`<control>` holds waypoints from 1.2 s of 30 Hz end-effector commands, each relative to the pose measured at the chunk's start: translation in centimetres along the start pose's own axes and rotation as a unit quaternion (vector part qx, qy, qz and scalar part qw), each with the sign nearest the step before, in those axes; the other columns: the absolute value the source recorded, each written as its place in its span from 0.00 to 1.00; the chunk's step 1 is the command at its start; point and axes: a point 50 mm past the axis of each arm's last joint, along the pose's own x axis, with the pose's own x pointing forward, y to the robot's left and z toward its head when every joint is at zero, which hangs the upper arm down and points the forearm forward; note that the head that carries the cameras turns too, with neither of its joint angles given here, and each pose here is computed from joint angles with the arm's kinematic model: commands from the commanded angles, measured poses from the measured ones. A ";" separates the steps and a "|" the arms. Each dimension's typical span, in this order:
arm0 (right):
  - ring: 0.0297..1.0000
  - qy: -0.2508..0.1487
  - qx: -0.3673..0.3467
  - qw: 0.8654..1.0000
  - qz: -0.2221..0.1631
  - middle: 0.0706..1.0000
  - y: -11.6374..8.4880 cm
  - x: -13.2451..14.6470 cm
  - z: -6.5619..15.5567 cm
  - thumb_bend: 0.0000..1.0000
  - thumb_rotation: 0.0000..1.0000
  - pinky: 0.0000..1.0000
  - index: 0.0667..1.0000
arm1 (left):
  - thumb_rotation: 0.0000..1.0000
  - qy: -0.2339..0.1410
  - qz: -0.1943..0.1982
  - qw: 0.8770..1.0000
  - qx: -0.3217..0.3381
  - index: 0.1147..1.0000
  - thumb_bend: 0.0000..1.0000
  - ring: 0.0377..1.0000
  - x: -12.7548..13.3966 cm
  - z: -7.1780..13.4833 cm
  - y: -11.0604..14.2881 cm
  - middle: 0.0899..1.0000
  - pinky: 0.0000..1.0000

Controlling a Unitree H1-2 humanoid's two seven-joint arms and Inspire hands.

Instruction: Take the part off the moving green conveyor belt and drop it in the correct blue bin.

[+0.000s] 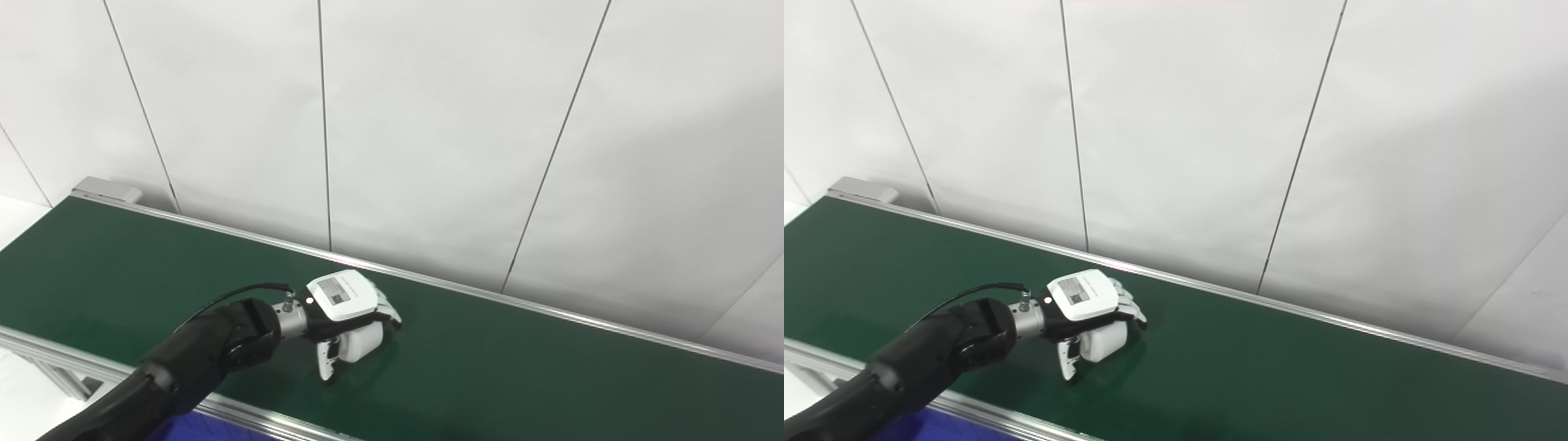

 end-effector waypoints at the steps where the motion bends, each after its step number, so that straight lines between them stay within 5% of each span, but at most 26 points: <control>1: 1.00 -0.024 0.006 1.000 -0.003 1.00 0.2 -0.2 1.2 0.95 1.00 1.00 1.00 | 0.01 -0.013 0.040 0.999 -0.015 0.48 0.71 0.56 0.7 0.3 -0.6 0.54 0.57; 2: 1.00 -0.024 0.006 1.000 -0.003 1.00 0.3 -0.2 1.2 0.96 1.00 1.00 1.00 | 0.00 -0.017 0.054 0.998 -0.023 0.43 0.59 0.49 0.9 0.4 -0.7 0.49 0.51; 4: 1.00 -0.023 0.008 1.000 -0.004 1.00 0.4 -0.2 1.2 0.96 1.00 1.00 1.00 | 0.00 -0.022 0.068 0.997 -0.032 0.40 0.52 0.45 1.0 0.5 -0.9 0.46 0.47; 19: 1.00 -0.026 0.010 1.000 -0.004 1.00 0.5 -0.2 1.5 0.95 1.00 1.00 1.00 | 0.00 -0.065 0.082 0.995 0.000 0.42 0.50 0.39 0.1 0.2 0.3 0.45 0.43; 29: 1.00 -0.036 0.015 0.999 -0.002 1.00 -0.1 0.3 3.5 0.88 1.00 1.00 1.00 | 0.00 -0.121 0.128 0.984 0.007 0.43 0.50 0.39 -4.2 4.1 9.6 0.46 0.39; 36: 1.00 -0.047 0.025 0.999 -0.003 1.00 -0.7 0.5 5.6 0.84 1.00 1.00 1.00 | 0.00 -0.135 0.082 0.987 -0.029 0.43 0.50 0.39 -8.5 7.1 13.3 0.45 0.38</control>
